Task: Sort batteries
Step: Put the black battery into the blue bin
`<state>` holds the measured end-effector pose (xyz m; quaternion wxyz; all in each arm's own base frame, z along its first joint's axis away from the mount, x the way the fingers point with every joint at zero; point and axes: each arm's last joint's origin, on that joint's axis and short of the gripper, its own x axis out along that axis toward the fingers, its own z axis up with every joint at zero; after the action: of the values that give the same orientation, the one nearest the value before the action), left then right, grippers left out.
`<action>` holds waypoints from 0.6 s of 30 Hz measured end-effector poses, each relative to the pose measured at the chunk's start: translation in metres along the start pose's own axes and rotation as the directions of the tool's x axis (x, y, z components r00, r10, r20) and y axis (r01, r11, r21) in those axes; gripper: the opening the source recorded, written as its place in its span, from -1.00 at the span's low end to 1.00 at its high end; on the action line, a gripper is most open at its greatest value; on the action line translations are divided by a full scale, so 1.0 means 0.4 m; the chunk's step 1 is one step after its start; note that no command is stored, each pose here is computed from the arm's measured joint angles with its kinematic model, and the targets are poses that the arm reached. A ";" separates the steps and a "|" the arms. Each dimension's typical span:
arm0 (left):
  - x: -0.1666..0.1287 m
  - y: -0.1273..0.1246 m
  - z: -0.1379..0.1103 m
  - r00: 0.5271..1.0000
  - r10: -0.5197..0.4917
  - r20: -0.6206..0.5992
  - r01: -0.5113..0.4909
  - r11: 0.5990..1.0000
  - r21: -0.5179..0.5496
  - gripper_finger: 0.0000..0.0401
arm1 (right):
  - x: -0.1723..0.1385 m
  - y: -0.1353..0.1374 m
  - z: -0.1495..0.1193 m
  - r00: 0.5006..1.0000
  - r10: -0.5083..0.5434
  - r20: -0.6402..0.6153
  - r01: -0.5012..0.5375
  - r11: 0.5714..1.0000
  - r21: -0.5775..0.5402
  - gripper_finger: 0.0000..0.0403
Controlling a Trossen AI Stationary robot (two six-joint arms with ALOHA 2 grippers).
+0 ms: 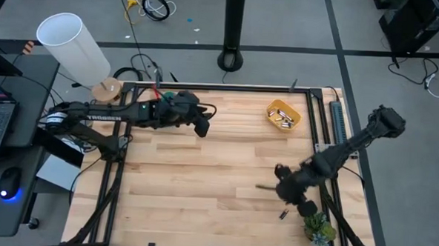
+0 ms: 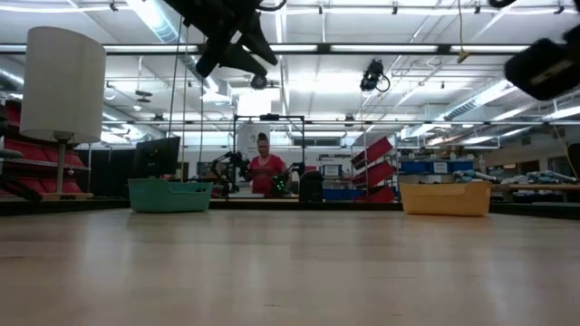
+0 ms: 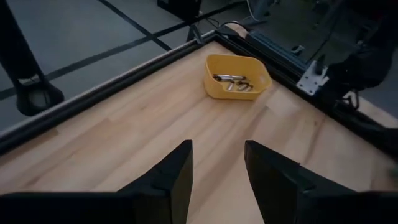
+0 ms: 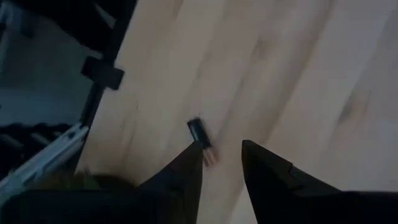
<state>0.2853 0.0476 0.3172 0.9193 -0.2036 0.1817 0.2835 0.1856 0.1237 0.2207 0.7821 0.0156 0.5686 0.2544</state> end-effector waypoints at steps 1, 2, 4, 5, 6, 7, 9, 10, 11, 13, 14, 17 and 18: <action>-0.001 -0.004 -0.002 1.000 -0.005 0.000 0.005 1.000 -0.011 -0.22 | 0.018 0.008 -0.006 1.000 -0.005 0.008 0.005 1.000 0.011 -0.40; -0.003 -0.008 -0.003 1.000 -0.009 0.001 0.009 1.000 -0.025 -0.22 | 0.036 0.014 -0.013 1.000 -0.011 0.009 0.011 0.999 0.033 -0.41; -0.007 -0.019 -0.004 1.000 -0.012 0.021 0.013 0.999 -0.049 -0.22 | 0.073 0.025 -0.028 1.000 -0.002 0.003 0.002 0.998 0.058 -0.41; -0.009 -0.025 -0.004 0.999 -0.013 0.034 0.015 0.998 -0.057 -0.22 | 0.090 0.032 -0.034 1.000 0.006 -0.001 -0.006 0.998 0.063 -0.41; -0.012 -0.031 -0.005 0.999 -0.015 0.045 0.018 0.998 -0.067 -0.22 | 0.106 0.040 -0.040 1.000 0.013 -0.005 -0.013 0.998 0.059 -0.41; -0.014 -0.037 -0.006 0.998 -0.020 0.055 0.024 0.996 -0.082 -0.22 | 0.122 0.048 -0.046 1.000 0.008 -0.009 -0.008 0.999 0.048 -0.41; -0.018 -0.046 -0.008 0.998 -0.024 0.066 0.032 0.993 -0.110 -0.22 | 0.152 0.061 -0.056 0.999 -0.027 -0.020 0.027 0.999 0.017 -0.41; -0.020 -0.051 -0.009 0.997 -0.027 0.071 0.036 0.991 -0.126 -0.22 | 0.166 0.067 -0.059 0.999 -0.047 -0.025 0.047 0.999 0.003 -0.41; -0.022 -0.054 -0.011 0.997 -0.026 0.075 0.036 0.990 -0.137 -0.22 | 0.178 0.072 -0.063 0.997 -0.068 -0.032 0.068 0.998 -0.010 -0.41; -0.026 -0.062 -0.015 0.997 -0.027 0.077 0.040 0.985 -0.165 -0.22 | 0.201 0.082 -0.074 0.992 -0.117 -0.051 0.115 0.993 -0.040 -0.41; -0.029 -0.066 -0.017 0.997 -0.033 0.075 0.046 0.983 -0.177 -0.22 | 0.212 0.085 -0.079 0.988 -0.144 -0.056 0.141 0.989 -0.053 -0.41; -0.041 -0.083 -0.028 0.996 -0.036 0.080 0.053 0.975 -0.218 -0.22 | 0.239 0.095 -0.088 0.982 -0.178 -0.062 0.174 0.982 -0.074 -0.41; -0.045 -0.089 -0.032 0.996 -0.032 0.085 0.051 0.971 -0.232 -0.22 | 0.247 0.100 -0.088 0.981 -0.184 -0.056 0.180 0.981 -0.078 -0.41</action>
<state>0.2899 0.0064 0.3242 0.9012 -0.3026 0.1056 0.2916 0.1609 0.1901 0.1335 0.7838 -0.0728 0.5825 0.2025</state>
